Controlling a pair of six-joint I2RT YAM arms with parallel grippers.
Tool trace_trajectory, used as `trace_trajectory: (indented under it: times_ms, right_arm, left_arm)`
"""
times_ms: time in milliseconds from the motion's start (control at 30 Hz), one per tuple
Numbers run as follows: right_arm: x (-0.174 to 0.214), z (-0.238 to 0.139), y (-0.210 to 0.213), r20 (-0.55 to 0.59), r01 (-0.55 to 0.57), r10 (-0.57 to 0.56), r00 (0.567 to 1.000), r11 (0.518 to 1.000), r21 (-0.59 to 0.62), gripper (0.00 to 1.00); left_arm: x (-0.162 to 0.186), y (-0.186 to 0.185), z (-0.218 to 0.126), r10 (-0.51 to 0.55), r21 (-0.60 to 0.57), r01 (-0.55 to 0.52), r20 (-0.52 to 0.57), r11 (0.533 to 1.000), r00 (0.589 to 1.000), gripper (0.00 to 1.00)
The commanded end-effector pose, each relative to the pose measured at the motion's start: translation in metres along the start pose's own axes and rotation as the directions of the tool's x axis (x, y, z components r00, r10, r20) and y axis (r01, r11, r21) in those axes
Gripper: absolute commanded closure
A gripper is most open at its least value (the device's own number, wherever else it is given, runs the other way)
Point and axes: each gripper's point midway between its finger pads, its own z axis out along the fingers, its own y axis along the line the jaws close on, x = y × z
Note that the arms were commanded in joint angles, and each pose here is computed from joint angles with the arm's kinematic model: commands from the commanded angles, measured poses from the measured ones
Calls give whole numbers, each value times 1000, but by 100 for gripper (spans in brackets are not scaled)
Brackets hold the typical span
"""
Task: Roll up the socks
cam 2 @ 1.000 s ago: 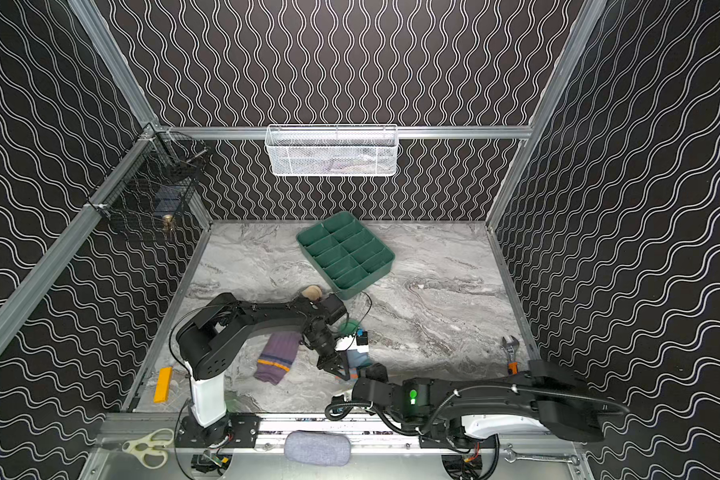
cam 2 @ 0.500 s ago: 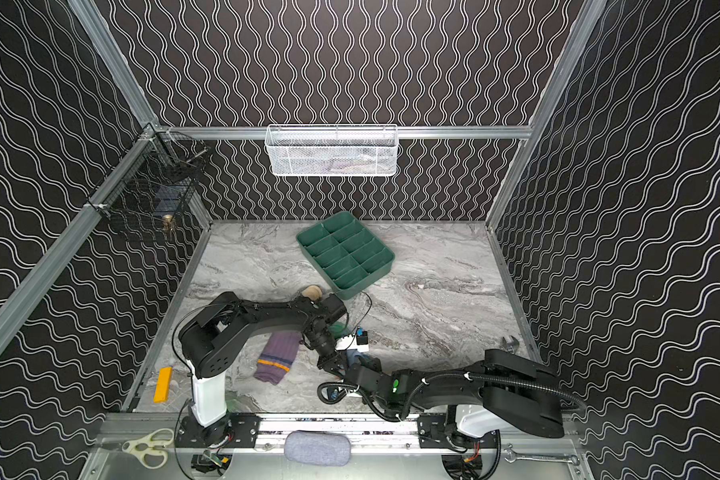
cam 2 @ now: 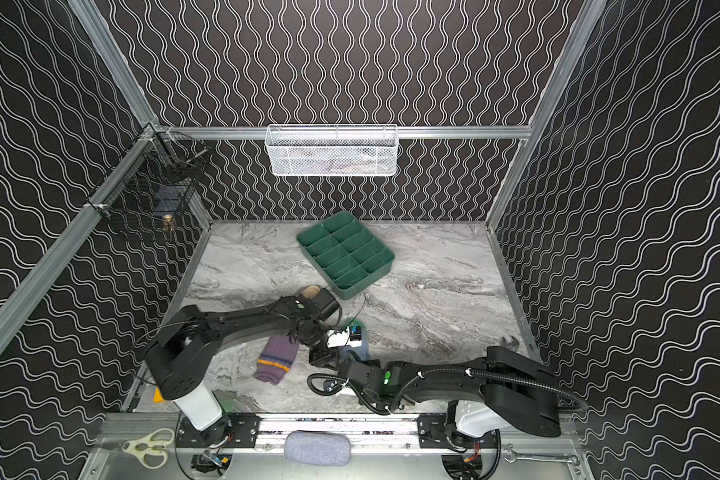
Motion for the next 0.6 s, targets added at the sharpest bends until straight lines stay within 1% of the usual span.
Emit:
trace_trajectory:
  times_ms: [0,67,100,133,167,233,300,367,400,433,467,500,533,567]
  right_arm:
    - [16,-9,24,-76,-52,40,996,987,-153,100]
    - [15,-13,24,-83,-80,66,994,980,-181,100]
    - [14,-14,24,-85,-97,82,993,977,-190,100]
    - [14,-14,23,-88,-115,99,991,972,-204,100]
    - [12,-15,23,-88,-129,112,990,967,-221,100]
    - [10,-15,22,-92,-164,145,985,954,-252,100]
    - [9,-13,19,-103,-193,170,980,938,-286,100]
    - [8,-11,17,-116,-221,193,974,921,-321,100]
    - [9,-9,16,-126,-241,209,970,909,-342,100]
    - [10,-8,12,-136,-264,230,964,897,-354,100]
    - [11,-6,12,-144,-281,244,959,883,-375,100]
    - [11,-5,12,-149,-298,260,954,866,-401,100]
    - [10,-5,10,-149,-310,272,951,851,-424,100]
    - [10,-4,9,-153,-317,278,948,839,-442,100]
  left_arm:
    - [-6,16,-26,-4,-162,11,39,987,999,61]
    - [-10,24,-50,11,-284,11,76,959,997,60]
    - [-12,30,-66,19,-356,18,100,934,995,60]
    - [-13,36,-84,32,-440,25,122,898,992,60]
    - [-14,41,-101,42,-512,37,142,858,989,59]
    - [-12,47,-144,78,-657,67,188,751,979,59]
    - [-13,42,-185,144,-745,91,245,661,959,55]
    - [-10,34,-224,208,-813,144,308,564,928,49]
    - [-7,29,-248,241,-842,201,359,501,902,43]
    - [-3,22,-276,284,-860,269,413,433,865,35]
    - [-1,14,-294,329,-865,312,449,392,831,28]
    - [2,4,-313,385,-865,354,481,356,788,21]
    - [4,-6,-325,429,-858,381,505,344,749,13]
    - [4,-16,-335,469,-851,394,522,348,713,4]
